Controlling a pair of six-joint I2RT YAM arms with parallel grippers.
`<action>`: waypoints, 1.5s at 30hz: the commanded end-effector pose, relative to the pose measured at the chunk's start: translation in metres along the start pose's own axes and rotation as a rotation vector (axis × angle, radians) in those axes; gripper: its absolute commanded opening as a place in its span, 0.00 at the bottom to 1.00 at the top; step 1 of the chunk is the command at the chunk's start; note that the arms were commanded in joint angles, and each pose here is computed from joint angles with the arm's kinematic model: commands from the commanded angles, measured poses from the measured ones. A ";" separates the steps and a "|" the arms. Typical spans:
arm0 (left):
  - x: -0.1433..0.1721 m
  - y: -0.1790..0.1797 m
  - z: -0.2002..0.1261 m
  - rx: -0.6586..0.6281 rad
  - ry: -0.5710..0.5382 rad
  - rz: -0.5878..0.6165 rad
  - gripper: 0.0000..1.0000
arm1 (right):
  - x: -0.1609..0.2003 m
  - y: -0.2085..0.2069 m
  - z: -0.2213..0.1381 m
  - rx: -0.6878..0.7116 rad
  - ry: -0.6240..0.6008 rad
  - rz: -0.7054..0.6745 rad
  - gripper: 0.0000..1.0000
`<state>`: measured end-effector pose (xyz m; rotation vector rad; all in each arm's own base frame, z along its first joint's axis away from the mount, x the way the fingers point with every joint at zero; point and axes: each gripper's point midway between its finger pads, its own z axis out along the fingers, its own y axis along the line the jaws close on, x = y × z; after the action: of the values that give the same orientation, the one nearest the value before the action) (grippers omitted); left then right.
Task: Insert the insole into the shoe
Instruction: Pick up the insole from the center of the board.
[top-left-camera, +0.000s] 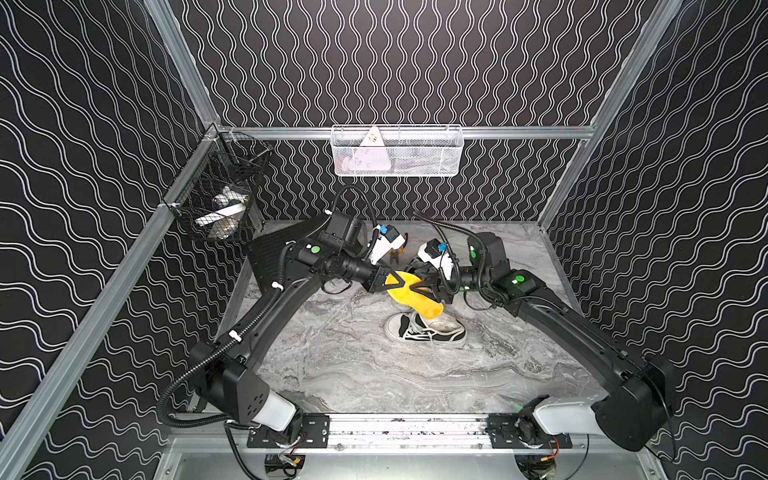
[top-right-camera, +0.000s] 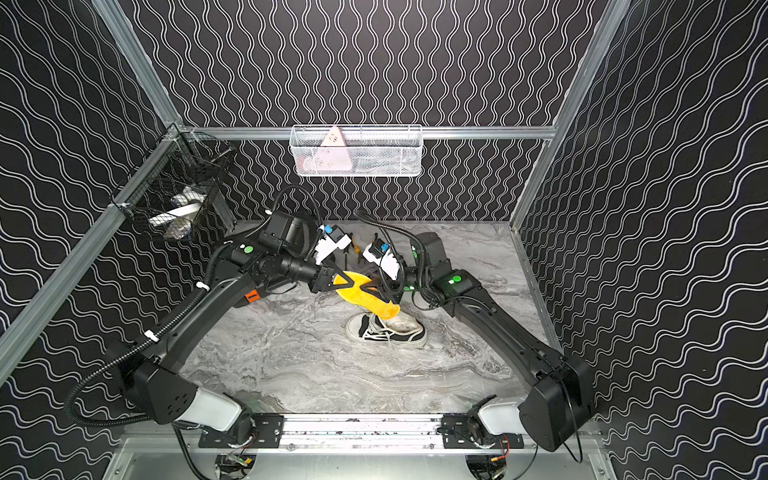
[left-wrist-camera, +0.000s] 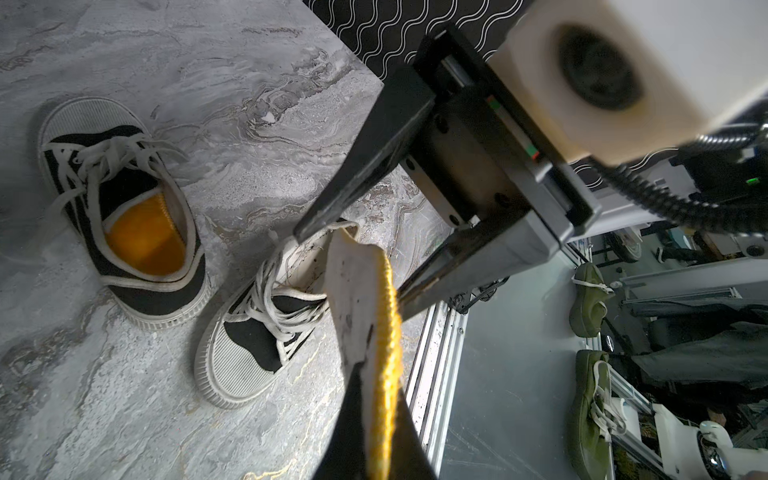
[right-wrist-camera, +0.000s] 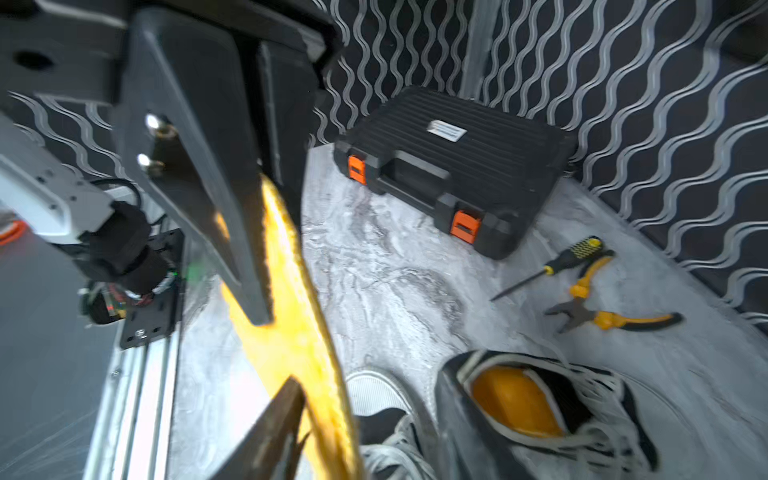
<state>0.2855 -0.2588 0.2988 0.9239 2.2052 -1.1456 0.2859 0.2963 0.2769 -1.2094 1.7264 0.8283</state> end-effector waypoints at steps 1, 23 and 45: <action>-0.003 -0.006 -0.001 0.030 -0.016 0.039 0.00 | -0.001 0.014 0.001 -0.098 0.001 0.013 0.48; -0.010 0.031 0.016 -0.060 -0.021 -0.260 0.00 | 0.027 0.006 0.030 0.277 0.028 -0.111 0.40; 0.010 0.050 0.015 -0.062 0.014 -0.436 0.00 | 0.033 -0.025 0.048 0.617 0.087 -0.352 0.71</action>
<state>0.3205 -0.2495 0.2567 0.4525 2.5037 -1.2307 0.3017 0.3191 0.2061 -1.1548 1.6668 0.1028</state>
